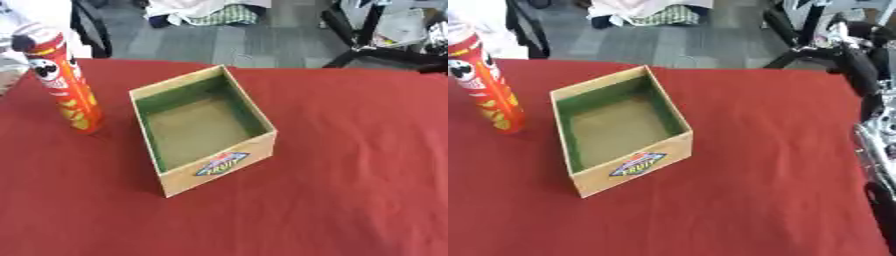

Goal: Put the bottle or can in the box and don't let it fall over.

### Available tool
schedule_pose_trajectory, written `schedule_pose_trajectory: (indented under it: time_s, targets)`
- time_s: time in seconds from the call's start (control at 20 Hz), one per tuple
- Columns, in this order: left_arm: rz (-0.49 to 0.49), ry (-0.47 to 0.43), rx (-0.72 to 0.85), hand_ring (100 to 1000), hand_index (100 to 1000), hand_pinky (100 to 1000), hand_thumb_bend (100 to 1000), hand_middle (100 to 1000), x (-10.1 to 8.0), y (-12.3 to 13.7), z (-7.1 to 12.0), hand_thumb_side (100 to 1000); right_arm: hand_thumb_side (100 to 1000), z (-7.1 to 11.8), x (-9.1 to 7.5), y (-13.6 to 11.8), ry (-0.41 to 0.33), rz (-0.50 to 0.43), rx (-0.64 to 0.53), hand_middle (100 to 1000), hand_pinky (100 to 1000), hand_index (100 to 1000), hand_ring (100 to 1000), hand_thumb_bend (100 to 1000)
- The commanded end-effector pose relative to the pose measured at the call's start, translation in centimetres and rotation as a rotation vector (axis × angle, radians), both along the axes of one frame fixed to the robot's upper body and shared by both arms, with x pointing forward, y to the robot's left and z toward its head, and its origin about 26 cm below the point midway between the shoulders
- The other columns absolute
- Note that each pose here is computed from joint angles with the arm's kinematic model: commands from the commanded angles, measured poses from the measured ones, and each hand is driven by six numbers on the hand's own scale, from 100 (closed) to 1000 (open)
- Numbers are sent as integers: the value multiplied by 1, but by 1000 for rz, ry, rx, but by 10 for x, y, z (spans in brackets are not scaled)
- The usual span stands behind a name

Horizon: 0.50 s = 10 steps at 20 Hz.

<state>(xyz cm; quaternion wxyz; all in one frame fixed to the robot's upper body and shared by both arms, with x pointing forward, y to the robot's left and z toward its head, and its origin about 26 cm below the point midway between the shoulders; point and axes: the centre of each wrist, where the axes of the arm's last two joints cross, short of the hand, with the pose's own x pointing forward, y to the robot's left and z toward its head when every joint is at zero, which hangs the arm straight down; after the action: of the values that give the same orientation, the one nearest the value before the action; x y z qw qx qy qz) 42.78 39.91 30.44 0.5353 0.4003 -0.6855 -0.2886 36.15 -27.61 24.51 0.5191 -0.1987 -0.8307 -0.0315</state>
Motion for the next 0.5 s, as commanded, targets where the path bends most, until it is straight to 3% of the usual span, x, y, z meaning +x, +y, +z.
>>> schedule_pose_trajectory:
  time_s: [0.05,0.5]
  targets:
    - [-6,-23,27,847,830,902,969,834,-1,-2,16,534,557,12,-2,-2,-34,0,-23,767,551,720,741,178]
    - [-52,-9,29,851,830,908,979,840,6,-10,22,564,558,12,-2,-2,-32,0,-23,767,550,720,741,178]
